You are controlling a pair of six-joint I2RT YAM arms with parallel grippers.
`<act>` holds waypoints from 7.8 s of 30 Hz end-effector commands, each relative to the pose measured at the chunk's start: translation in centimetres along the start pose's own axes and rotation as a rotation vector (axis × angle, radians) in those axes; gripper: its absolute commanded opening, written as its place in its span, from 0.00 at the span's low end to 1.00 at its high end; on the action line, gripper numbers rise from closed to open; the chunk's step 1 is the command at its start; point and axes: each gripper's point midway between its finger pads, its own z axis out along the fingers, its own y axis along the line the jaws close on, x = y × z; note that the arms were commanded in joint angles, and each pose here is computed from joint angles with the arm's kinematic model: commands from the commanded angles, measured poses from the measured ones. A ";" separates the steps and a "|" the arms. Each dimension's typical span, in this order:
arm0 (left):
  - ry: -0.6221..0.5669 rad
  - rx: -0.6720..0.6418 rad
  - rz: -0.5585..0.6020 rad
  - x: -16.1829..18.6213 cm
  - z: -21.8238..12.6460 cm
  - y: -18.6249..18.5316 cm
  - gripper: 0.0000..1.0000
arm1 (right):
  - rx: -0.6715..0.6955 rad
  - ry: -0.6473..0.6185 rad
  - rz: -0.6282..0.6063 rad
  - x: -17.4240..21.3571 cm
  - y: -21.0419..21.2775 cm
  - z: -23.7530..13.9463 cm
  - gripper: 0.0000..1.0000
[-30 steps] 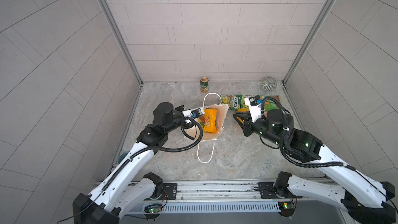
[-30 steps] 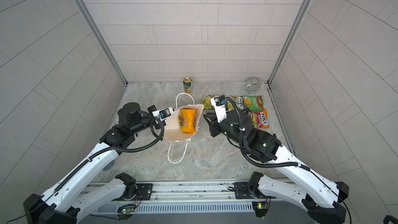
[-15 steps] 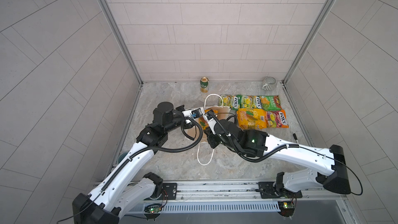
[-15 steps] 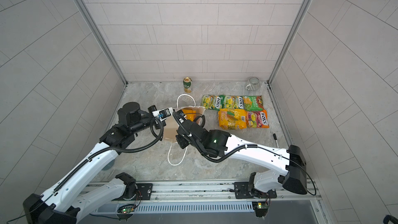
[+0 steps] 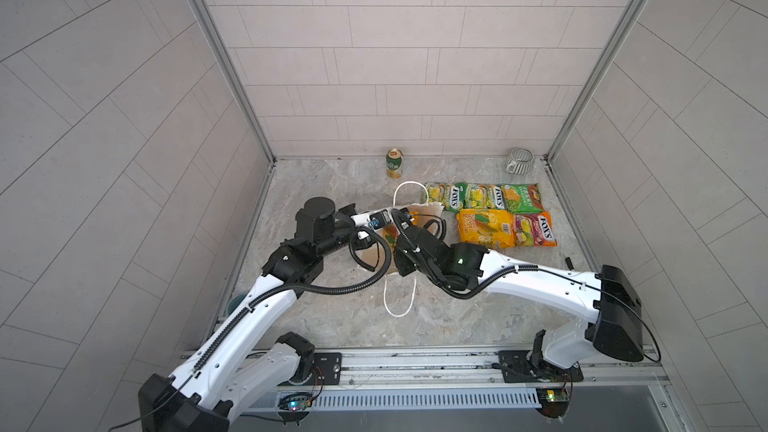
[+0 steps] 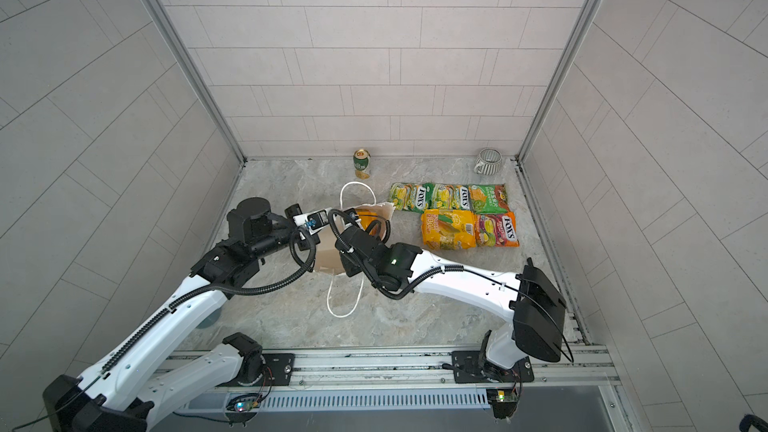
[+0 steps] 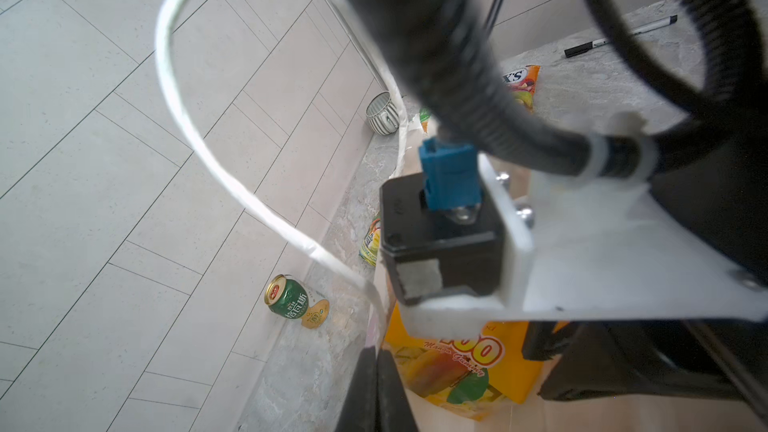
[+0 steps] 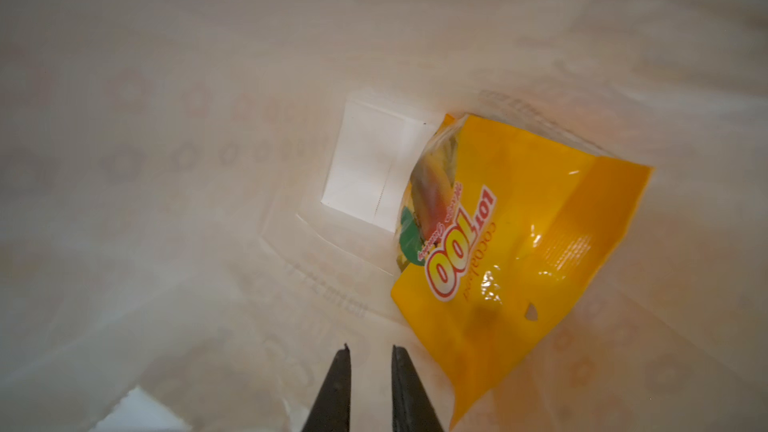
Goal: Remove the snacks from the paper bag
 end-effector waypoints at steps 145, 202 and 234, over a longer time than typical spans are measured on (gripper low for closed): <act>-0.080 -0.085 0.039 -2.5 -1.0 1.7 0.00 | 0.268 -0.091 0.057 -3.2 -5.1 0.0 0.60; -0.070 -0.104 0.048 -2.2 -1.2 1.8 0.00 | 0.178 -0.117 0.016 -6.1 -4.2 -1.0 0.44; -0.048 -0.164 0.007 -2.2 -1.2 3.3 0.00 | 0.077 -0.114 -0.043 -2.9 -2.1 3.0 0.82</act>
